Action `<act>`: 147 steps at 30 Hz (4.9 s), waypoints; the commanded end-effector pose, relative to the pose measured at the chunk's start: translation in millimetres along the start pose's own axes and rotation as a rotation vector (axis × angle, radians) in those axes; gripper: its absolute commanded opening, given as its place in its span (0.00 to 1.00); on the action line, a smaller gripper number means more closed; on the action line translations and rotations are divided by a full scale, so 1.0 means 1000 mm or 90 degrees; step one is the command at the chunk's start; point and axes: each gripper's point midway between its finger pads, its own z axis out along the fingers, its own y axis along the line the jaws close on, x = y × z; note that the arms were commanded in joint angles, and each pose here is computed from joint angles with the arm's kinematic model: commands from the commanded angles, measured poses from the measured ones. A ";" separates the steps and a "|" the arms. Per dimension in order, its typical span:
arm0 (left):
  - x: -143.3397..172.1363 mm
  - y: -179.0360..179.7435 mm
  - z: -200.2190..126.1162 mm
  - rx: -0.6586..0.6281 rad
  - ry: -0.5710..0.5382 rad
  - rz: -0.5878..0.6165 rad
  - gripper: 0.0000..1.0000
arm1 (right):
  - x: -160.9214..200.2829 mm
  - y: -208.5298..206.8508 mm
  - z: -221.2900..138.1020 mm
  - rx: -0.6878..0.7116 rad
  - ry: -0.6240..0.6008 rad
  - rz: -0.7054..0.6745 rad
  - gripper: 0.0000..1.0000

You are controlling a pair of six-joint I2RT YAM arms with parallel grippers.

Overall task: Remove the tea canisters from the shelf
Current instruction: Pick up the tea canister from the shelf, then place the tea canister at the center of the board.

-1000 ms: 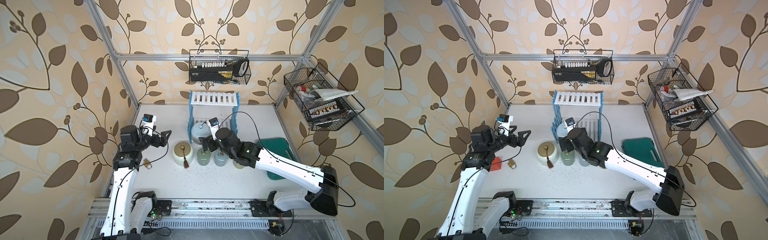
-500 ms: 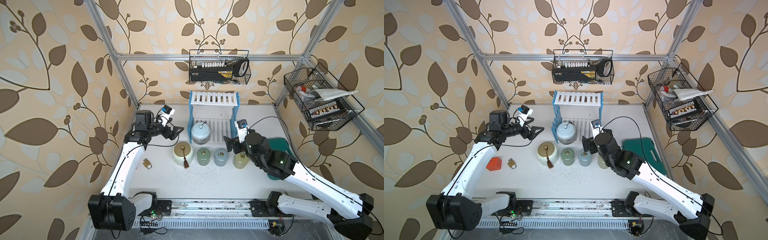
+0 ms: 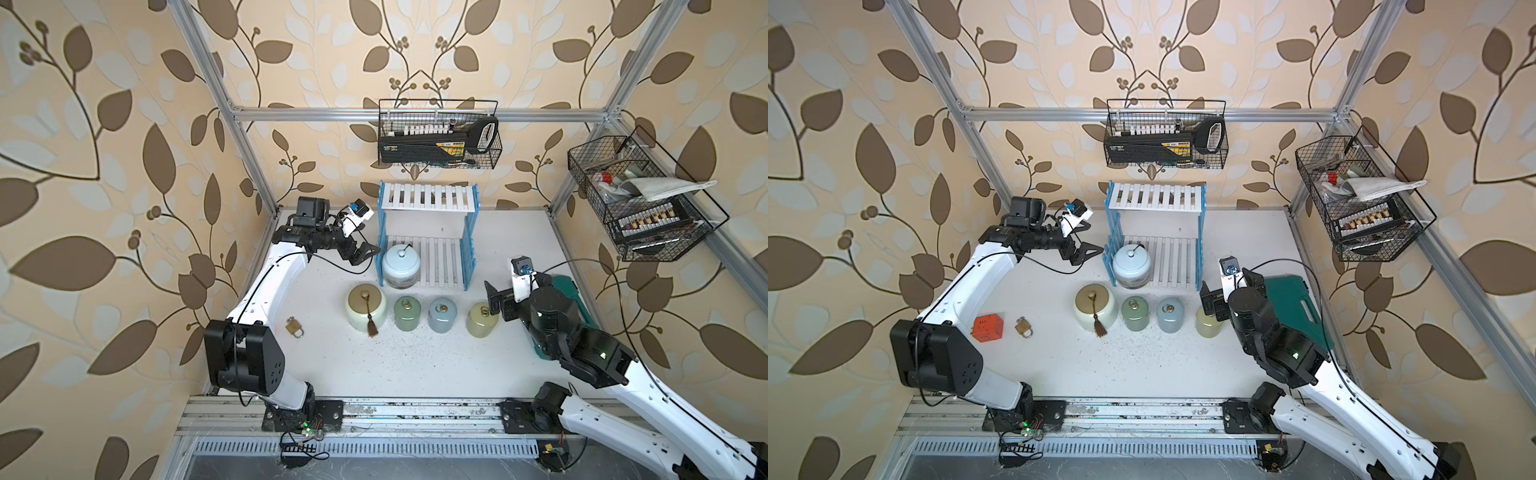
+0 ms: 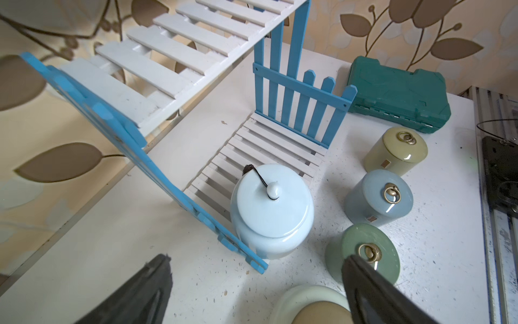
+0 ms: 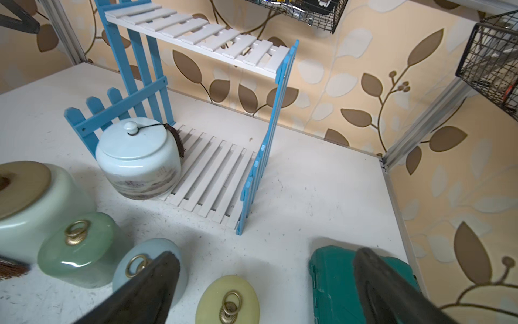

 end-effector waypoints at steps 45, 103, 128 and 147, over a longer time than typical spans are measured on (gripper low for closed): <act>0.039 -0.010 0.134 0.089 0.146 0.020 0.60 | 0.005 -0.009 0.001 0.030 -0.010 -0.031 0.99; -0.117 -0.069 -0.076 -0.058 -0.050 0.137 0.00 | 0.006 -0.009 0.001 0.032 -0.009 -0.035 0.99; 0.002 -0.039 -0.161 -0.272 0.016 0.000 0.00 | 0.008 -0.008 0.002 0.029 -0.003 -0.032 0.99; 0.115 -0.011 -0.143 -0.344 0.051 -0.106 0.00 | 0.008 -0.008 0.002 0.031 -0.005 -0.034 0.99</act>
